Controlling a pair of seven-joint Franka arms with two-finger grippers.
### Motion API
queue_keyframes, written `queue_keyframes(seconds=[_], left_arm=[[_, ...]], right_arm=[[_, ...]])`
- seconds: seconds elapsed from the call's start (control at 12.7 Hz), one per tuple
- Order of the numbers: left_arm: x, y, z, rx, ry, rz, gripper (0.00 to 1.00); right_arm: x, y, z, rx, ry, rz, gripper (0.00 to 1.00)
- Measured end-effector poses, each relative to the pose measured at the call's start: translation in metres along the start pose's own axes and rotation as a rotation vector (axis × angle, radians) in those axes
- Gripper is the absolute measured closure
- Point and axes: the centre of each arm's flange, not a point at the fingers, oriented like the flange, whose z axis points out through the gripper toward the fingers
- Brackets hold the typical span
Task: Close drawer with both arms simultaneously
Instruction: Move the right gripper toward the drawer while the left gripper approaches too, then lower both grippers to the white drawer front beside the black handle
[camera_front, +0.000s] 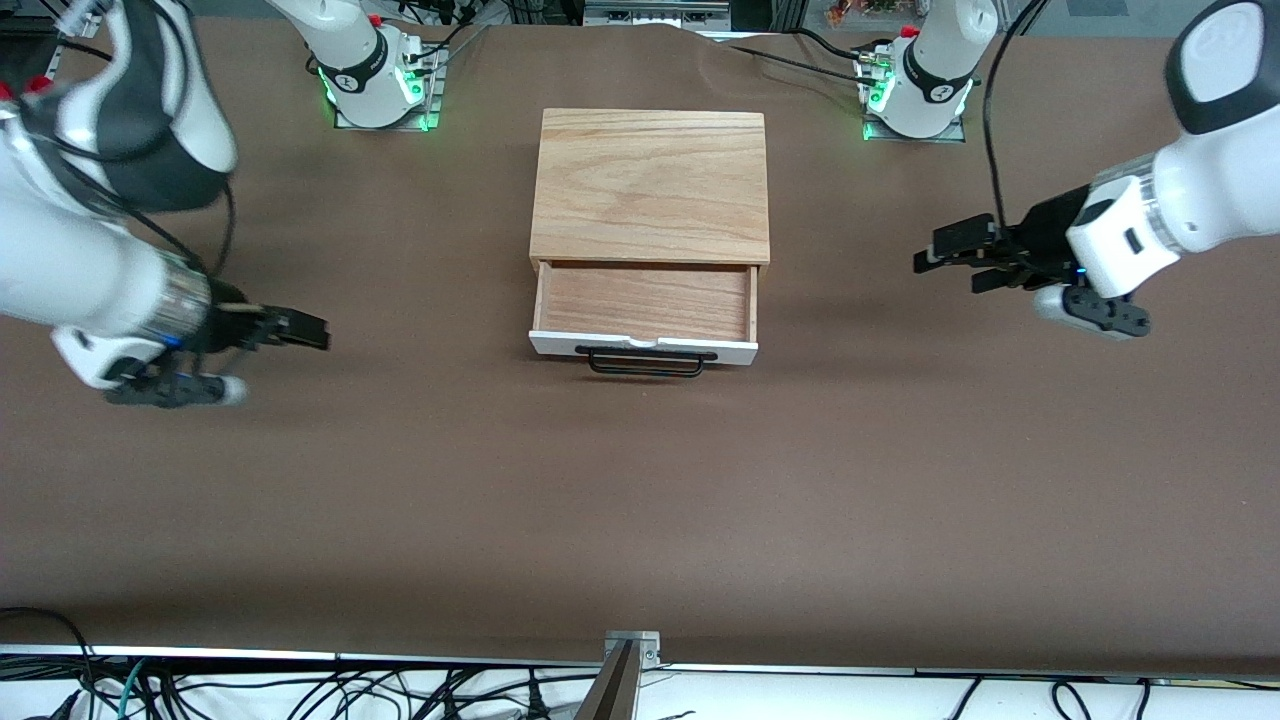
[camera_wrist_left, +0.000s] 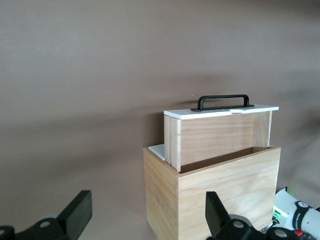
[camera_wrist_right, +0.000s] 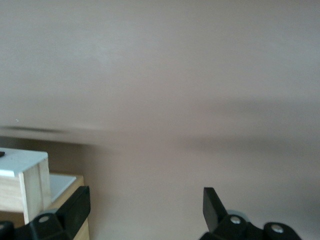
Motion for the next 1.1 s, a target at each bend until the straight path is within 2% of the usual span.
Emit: queue_keyframes(seconds=[0.16, 0.55, 0.71, 0.87, 1.1], left_arm=[[0.010, 0.015, 0.029, 0.004, -0.004, 0.023, 0.00], [0.038, 0.026, 0.130, 0.023, -0.074, 0.038, 0.00], [0.046, 0.028, 0.161, 0.030, -0.078, 0.041, 0.00], [0.053, 0.042, 0.192, 0.007, -0.058, 0.044, 0.00], [0.059, 0.051, 0.233, -0.058, -0.051, 0.008, 0.00]], right_arm=[[0.011, -0.036, 0.029, 0.004, 0.030, -0.048, 0.00], [0.034, -0.091, 0.077, 0.036, 0.166, -0.114, 0.00], [0.037, -0.122, 0.096, 0.051, 0.184, -0.108, 0.00], [0.035, -0.162, 0.115, 0.071, 0.202, -0.090, 0.00], [0.026, -0.201, 0.149, 0.073, 0.183, -0.109, 0.00]])
